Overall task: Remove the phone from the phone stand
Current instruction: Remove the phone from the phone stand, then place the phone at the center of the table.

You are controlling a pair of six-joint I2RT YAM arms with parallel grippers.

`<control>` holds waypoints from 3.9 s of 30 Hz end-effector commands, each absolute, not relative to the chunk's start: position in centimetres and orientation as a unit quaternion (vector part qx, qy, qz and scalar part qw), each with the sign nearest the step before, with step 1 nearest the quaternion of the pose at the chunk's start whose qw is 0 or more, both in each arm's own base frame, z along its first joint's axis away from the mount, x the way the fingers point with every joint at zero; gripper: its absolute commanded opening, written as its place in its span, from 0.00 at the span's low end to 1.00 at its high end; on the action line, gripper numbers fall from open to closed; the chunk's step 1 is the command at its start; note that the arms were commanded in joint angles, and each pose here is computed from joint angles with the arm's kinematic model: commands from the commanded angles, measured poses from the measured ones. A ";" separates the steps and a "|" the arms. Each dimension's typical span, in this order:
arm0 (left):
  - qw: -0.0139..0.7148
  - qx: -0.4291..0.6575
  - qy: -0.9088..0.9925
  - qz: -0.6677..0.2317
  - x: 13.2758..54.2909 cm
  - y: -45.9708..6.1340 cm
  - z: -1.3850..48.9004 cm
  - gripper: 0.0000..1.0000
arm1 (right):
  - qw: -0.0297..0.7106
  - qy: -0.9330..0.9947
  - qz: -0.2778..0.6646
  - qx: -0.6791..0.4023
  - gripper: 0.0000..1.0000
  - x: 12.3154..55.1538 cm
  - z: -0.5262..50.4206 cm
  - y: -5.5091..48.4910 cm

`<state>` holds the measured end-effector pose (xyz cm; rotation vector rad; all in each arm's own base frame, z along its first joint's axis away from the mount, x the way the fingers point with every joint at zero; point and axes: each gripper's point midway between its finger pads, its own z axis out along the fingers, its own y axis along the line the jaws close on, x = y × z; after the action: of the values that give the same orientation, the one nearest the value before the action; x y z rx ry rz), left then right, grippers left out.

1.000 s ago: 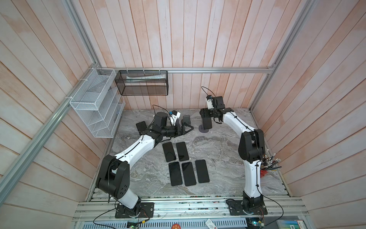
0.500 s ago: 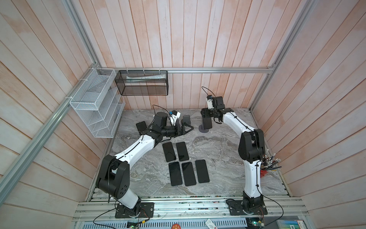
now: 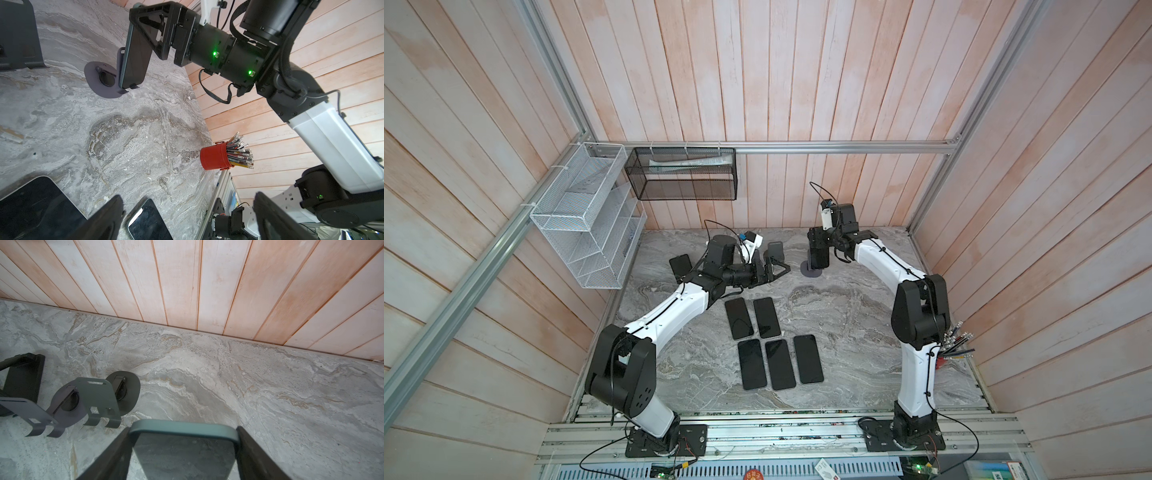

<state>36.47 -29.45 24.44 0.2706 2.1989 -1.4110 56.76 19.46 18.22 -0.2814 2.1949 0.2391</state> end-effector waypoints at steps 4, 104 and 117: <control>0.271 0.110 0.804 -0.517 37.0 -29.5 25.4 0.99 | 0.499 0.855 0.102 -0.100 0.67 55.9 23.4 19.3; 0.422 0.017 0.771 -0.477 38.4 -22.2 31.2 0.99 | 0.369 0.922 0.088 -0.083 0.66 36.4 14.6 24.8; 0.412 0.008 0.779 -0.472 38.9 -22.0 30.1 0.99 | 0.337 0.932 0.098 -0.089 0.66 40.5 10.6 26.6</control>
<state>38.36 -22.33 30.99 0.0448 1.9470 -1.1988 39.30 25.73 10.57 -0.2235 2.4384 0.2151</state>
